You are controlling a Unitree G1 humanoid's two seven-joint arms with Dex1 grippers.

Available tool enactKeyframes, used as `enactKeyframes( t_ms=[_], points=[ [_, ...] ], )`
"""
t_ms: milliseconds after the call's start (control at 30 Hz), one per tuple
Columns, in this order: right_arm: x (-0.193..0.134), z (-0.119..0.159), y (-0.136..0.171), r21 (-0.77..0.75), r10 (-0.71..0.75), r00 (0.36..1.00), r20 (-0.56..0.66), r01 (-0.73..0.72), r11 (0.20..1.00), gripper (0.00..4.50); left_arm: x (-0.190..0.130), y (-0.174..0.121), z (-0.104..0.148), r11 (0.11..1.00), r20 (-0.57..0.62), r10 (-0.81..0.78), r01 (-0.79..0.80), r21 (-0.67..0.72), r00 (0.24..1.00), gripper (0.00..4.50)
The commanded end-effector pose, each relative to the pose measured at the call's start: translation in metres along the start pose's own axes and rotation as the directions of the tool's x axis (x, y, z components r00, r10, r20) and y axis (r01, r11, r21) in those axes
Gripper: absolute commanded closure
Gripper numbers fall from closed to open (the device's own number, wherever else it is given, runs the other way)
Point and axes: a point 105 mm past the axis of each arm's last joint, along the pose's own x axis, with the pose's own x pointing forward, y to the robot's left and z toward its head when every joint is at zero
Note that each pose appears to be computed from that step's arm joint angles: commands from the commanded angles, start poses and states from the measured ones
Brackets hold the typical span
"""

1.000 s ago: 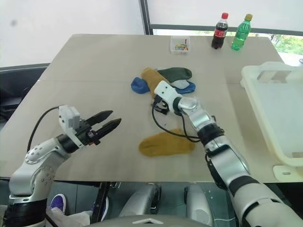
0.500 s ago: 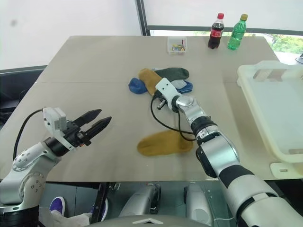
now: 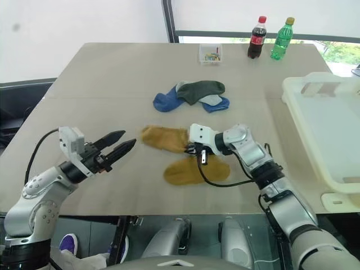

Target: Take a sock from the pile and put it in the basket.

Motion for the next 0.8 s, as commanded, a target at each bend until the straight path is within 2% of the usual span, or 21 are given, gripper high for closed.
enactKeyframes(
  t_ms=[33,200,300,367,433,533,633,800],
  points=[
    [-0.023,-0.009,-0.011,-0.007,-0.083,0.994,-0.067,0.083,0.997,4.46,0.004,-0.002,-0.006,0.999,-0.058,-0.029,0.031,0.024,0.998,1.67],
    [-0.033,-0.009,-0.005,-0.030,-0.063,0.996,-0.069,0.061,0.998,4.46,0.009,0.000,-0.013,0.999,-0.092,-0.024,0.027,0.029,0.995,1.67],
    [-0.039,-0.007,-0.011,-0.088,-0.109,0.993,-0.047,0.105,0.991,3.55,0.012,0.003,-0.015,0.999,-0.106,-0.027,0.031,0.036,0.994,1.67],
    [-0.044,-0.007,-0.017,-0.115,-0.165,0.985,-0.043,0.159,0.981,2.55,0.014,0.008,-0.016,0.999,-0.115,-0.009,0.015,0.048,0.993,1.67],
    [-0.051,-0.003,-0.012,-0.070,-0.149,0.989,-0.018,0.148,0.987,1.57,0.019,0.014,-0.014,0.998,-0.119,0.012,-0.005,0.055,0.993,1.67],
    [-0.061,0.004,-0.010,0.026,-0.161,0.986,0.036,0.160,0.987,1.57,0.032,0.023,-0.014,0.998,-0.137,0.041,-0.034,0.054,0.990,1.67],
    [-0.064,0.007,-0.016,0.142,-0.232,0.971,0.056,0.222,0.965,1.57,0.048,0.028,-0.014,0.998,-0.150,0.061,-0.056,0.038,0.987,1.67],
    [-0.061,0.002,-0.033,0.357,-0.381,0.924,0.011,0.353,0.865,1.57,0.084,0.032,-0.018,0.996,-0.179,0.090,-0.089,0.013,0.980,1.67]
  ],
)
